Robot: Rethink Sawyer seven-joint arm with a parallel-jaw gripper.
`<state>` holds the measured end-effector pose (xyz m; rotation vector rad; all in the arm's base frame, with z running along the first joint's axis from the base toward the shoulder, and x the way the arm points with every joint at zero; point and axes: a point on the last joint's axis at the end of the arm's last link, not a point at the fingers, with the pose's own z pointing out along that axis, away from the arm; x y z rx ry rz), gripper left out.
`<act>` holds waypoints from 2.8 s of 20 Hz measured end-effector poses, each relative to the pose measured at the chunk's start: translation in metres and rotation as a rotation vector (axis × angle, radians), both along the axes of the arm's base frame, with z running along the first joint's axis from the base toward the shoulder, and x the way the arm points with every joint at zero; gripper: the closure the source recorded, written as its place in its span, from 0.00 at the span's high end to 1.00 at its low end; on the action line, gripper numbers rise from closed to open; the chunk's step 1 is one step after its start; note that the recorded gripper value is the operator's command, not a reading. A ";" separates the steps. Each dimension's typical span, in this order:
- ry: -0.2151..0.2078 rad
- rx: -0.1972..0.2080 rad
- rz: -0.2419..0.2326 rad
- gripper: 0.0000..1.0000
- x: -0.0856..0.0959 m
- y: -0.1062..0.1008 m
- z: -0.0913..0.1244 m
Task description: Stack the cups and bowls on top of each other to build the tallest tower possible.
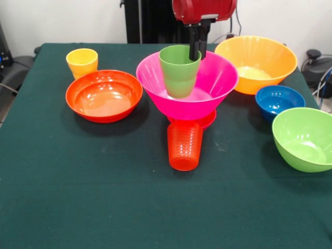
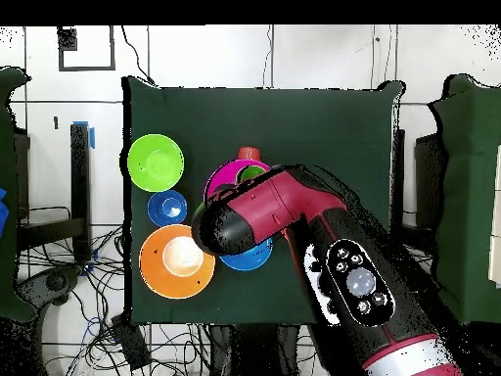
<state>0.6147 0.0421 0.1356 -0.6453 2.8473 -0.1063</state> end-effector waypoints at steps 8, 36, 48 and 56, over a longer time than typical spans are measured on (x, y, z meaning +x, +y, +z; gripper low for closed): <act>0.000 -0.001 0.009 0.00 0.000 0.005 0.000; -0.002 0.009 0.029 0.00 -0.003 0.014 -0.008; -0.018 0.055 0.031 0.00 -0.007 0.019 -0.024; 0.005 0.033 0.022 0.00 -0.015 0.015 -0.032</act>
